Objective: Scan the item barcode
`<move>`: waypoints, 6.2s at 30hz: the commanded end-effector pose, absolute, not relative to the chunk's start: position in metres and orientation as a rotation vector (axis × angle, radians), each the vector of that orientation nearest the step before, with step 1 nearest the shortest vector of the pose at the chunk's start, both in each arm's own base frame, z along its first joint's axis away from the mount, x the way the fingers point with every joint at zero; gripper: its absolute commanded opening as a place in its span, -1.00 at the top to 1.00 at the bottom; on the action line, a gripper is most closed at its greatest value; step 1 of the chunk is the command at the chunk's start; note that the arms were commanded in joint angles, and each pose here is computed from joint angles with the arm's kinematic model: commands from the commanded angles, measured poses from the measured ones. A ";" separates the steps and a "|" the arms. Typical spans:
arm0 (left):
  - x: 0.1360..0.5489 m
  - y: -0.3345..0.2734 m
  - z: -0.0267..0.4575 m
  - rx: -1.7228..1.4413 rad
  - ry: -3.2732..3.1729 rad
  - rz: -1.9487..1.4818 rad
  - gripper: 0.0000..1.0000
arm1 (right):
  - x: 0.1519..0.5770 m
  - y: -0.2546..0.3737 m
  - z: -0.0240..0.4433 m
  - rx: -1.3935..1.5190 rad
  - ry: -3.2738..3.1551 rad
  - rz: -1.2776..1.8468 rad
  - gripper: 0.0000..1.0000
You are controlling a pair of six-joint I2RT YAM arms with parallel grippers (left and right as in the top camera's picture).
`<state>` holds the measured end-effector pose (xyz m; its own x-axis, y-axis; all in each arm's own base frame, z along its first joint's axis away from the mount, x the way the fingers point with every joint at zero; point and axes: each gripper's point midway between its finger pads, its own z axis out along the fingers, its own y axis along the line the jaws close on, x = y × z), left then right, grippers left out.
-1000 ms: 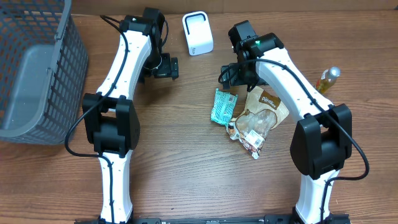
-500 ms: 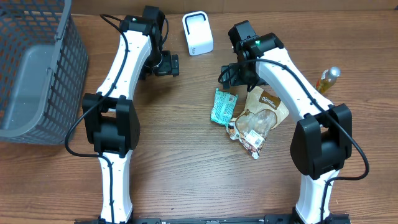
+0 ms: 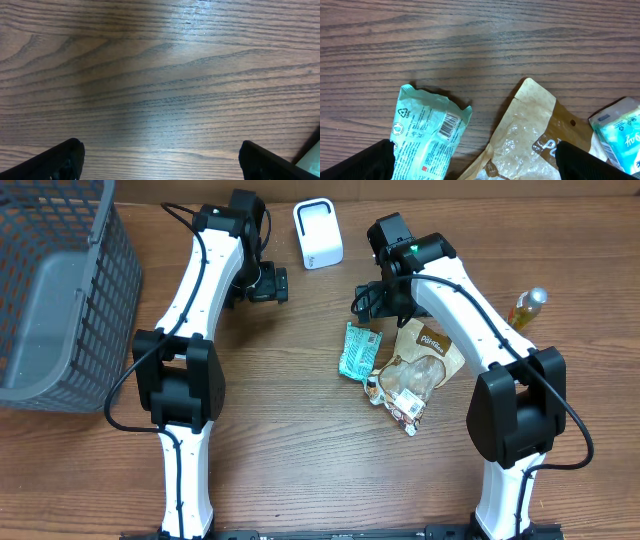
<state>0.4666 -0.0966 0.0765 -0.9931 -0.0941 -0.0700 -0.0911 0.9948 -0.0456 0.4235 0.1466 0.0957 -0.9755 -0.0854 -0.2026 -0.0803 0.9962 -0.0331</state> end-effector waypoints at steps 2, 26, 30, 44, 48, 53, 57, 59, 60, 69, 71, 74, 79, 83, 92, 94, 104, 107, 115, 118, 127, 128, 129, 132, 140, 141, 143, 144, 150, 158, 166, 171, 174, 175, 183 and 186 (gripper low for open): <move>0.470 -0.093 0.087 -0.153 3.035 -0.056 -0.99 | 0.424 0.147 0.098 -0.131 2.926 -0.039 -1.00; 0.470 -0.093 0.087 -0.154 3.035 -0.056 -0.99 | 0.424 0.147 0.098 -0.131 2.926 -0.039 -1.00; 0.470 -0.093 0.087 -0.154 3.035 -0.056 -0.99 | 0.424 0.147 0.098 -0.131 2.926 -0.039 -1.00; 0.470 -0.093 0.087 -0.154 3.035 -0.056 -0.99 | 0.424 0.147 0.098 -0.131 2.926 -0.039 -1.00; 0.470 -0.093 0.087 -0.154 3.035 -0.056 -0.99 | 0.424 0.147 0.098 -0.131 2.926 -0.039 -1.00; 0.470 -0.093 0.087 -0.154 3.035 -0.056 -0.99 | 0.424 0.147 0.098 -0.131 2.926 -0.039 -1.00; 0.470 -0.093 0.087 -0.154 3.035 -0.056 -0.99 | 0.424 0.147 0.098 -0.131 2.926 -0.039 -1.00; 0.470 -0.093 0.087 -0.154 3.035 -0.056 -0.99 | 0.424 0.147 0.098 -0.131 2.926 -0.039 -1.00; 0.470 -0.093 0.087 -0.154 3.035 -0.056 -0.99 | 0.424 0.147 0.098 -0.131 2.926 -0.039 -1.00; 0.470 -0.093 0.087 -0.154 3.035 -0.056 -0.99 | 0.424 0.147 0.098 -0.131 2.926 -0.038 -1.00; 0.470 -0.093 0.087 -0.154 3.035 -0.056 -0.99 | 0.424 0.147 0.098 -0.131 2.926 -0.039 -1.00; 0.470 -0.093 0.087 -0.154 3.035 -0.056 -0.99 | 0.424 0.147 0.098 -0.131 2.926 -0.039 -1.00; 0.470 -0.093 0.087 -0.154 3.035 -0.056 -0.99 | 0.424 0.147 0.098 -0.131 2.926 -0.039 -1.00; 0.471 -0.092 0.087 -0.156 3.035 -0.056 -0.99 | 0.424 0.147 0.098 -0.131 2.926 -0.039 -1.00; 0.470 -0.093 0.087 -0.154 3.035 -0.056 -0.99 | 0.424 0.147 0.098 -0.131 2.926 -0.039 -1.00; 0.470 -0.092 0.087 -0.155 3.035 -0.056 -1.00 | 0.424 0.147 0.098 -0.131 2.926 -0.039 -1.00; 0.470 -0.093 0.087 -0.153 3.035 -0.056 -0.99 | 0.424 0.147 0.098 -0.131 2.926 -0.039 -1.00; 0.470 -0.093 0.086 -0.153 3.035 -0.056 -0.99 | 0.424 0.147 0.098 -0.131 2.926 -0.039 -1.00; 0.470 -0.092 0.085 -0.156 3.037 -0.055 -1.00 | 0.424 0.147 0.098 -0.131 2.926 -0.039 -1.00; 0.471 -0.093 0.090 -0.154 3.026 -0.059 -1.00 | 0.424 0.147 0.098 -0.131 2.926 -0.038 -1.00; 0.470 -0.083 0.161 -0.172 2.873 -0.107 -1.00 | 0.424 0.147 0.098 -0.131 2.926 -0.039 -1.00; 0.469 -0.081 0.174 -0.177 2.845 -0.113 -0.99 | 0.424 0.147 0.098 -0.131 2.926 -0.039 -1.00; 0.468 -0.078 0.187 -0.181 2.816 -0.120 -0.99 | 0.424 0.147 0.098 -0.131 2.926 -0.039 -1.00; 0.461 -0.074 0.224 -0.186 2.736 -0.141 -0.99 | 0.424 0.147 0.098 -0.131 2.926 -0.039 -1.00; 0.426 -0.063 0.295 -0.145 2.602 -0.118 -0.99 | 0.424 0.147 0.098 -0.131 2.926 -0.039 -1.00; 0.423 -0.060 0.300 -0.150 2.590 -0.101 -0.99 | 0.424 0.147 0.098 -0.131 2.926 -0.039 -1.00; 0.418 -0.051 0.312 -0.168 2.554 -0.046 -0.99 | 0.424 0.147 0.098 -0.131 2.926 -0.039 -1.00; 0.416 -0.048 0.316 -0.173 2.542 -0.030 -0.99 | 0.424 0.147 0.098 -0.131 2.926 -0.039 -1.00; 0.401 -0.046 0.327 -0.183 2.536 -0.035 -0.99 | 0.424 0.147 0.098 -0.131 2.926 -0.039 -1.00; 0.398 -0.043 0.317 -0.235 2.567 -0.027 -0.99 | 0.424 0.147 0.098 -0.131 2.926 -0.039 -1.00; 0.404 -0.036 0.302 -0.251 2.549 0.027 -0.99 | 0.424 0.147 0.098 -0.131 2.926 -0.039 -1.00; 0.404 -0.036 0.285 -0.253 2.518 0.022 -0.99 | 0.424 0.147 0.098 -0.131 2.926 -0.039 -1.00; 0.403 -0.034 0.273 -0.256 2.500 0.025 -0.99 | 0.424 0.147 0.098 -0.131 2.926 -0.039 -1.00; 0.403 -0.034 0.268 -0.247 2.494 0.026 -0.99 | 0.424 0.147 0.098 -0.131 2.926 -0.039 -1.00; 0.404 -0.034 0.227 -0.165 2.439 0.036 -0.99 | 0.424 0.147 0.098 -0.131 2.927 -0.039 -1.00; 0.405 -0.034 0.210 -0.157 2.414 0.032 -0.99 | 0.424 0.147 0.098 -0.131 2.926 -0.039 -1.00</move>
<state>0.4125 -0.0378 0.2171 -0.7518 -0.1363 -0.6451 -0.1394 0.9891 -0.0465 0.4237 0.1467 0.0957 -0.9754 -0.0849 -0.2033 -0.0799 0.9963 -0.0328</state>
